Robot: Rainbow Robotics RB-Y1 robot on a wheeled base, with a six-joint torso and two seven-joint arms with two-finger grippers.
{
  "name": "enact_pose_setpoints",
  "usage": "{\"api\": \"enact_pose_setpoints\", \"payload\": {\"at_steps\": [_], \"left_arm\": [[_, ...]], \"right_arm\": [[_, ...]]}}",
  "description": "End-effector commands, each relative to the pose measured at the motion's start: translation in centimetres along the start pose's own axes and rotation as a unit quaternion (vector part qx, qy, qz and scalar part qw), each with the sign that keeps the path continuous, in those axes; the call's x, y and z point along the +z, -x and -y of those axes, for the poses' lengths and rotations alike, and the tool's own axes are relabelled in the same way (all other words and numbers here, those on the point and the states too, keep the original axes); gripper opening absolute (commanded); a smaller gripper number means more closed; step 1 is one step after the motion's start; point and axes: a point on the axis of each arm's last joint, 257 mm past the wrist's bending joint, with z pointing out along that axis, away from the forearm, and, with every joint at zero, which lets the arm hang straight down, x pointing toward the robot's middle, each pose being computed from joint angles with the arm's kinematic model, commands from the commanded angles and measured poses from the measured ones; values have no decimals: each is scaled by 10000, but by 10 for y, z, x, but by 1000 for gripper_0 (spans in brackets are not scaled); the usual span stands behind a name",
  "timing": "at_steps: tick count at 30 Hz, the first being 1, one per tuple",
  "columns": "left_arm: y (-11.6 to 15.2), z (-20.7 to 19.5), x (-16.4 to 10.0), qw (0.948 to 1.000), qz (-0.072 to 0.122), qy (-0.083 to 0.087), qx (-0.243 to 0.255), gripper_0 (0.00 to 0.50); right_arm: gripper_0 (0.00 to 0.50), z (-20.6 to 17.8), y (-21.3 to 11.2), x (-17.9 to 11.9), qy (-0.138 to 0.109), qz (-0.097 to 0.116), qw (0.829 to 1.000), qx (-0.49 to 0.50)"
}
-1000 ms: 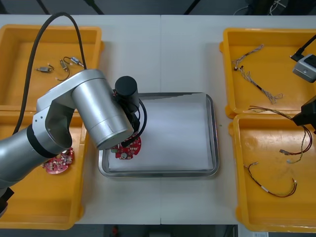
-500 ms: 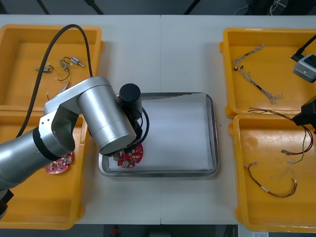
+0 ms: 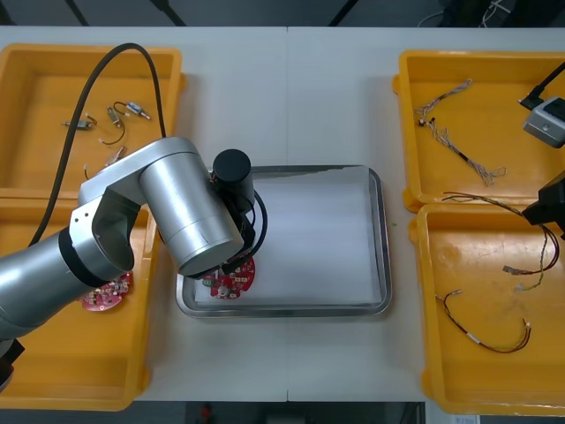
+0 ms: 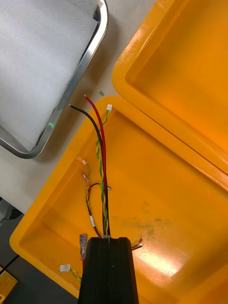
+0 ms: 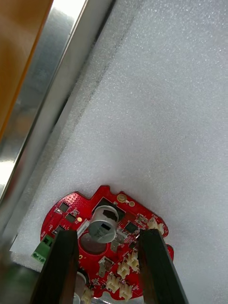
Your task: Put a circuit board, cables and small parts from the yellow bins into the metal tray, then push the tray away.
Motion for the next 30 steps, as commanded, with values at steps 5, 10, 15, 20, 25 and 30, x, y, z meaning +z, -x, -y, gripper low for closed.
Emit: {"api": "enact_pose_setpoints", "payload": {"at_steps": [5,10,15,20,25,30], "left_arm": [[13,24,-23,9993,199,-286,123,498],[24,29,-44,9987,214,-449,148,500],[44,29,-77,9971,280,-688,156,500],[67,17,-109,9967,210,-776,53,500],[88,-5,-141,9978,52,-656,7,500],[106,-24,-161,9979,-63,-614,-181,500]], "right_arm": [[0,-6,10,-4,-37,110,9999,14],[0,-6,10,-4,-37,110,9999,14],[0,-6,10,-4,-37,110,9999,14],[0,-6,10,-4,-37,110,9999,14],[0,-7,-10,15,107,-174,9996,197],[0,4,-12,17,-30,-197,9993,319]]}}
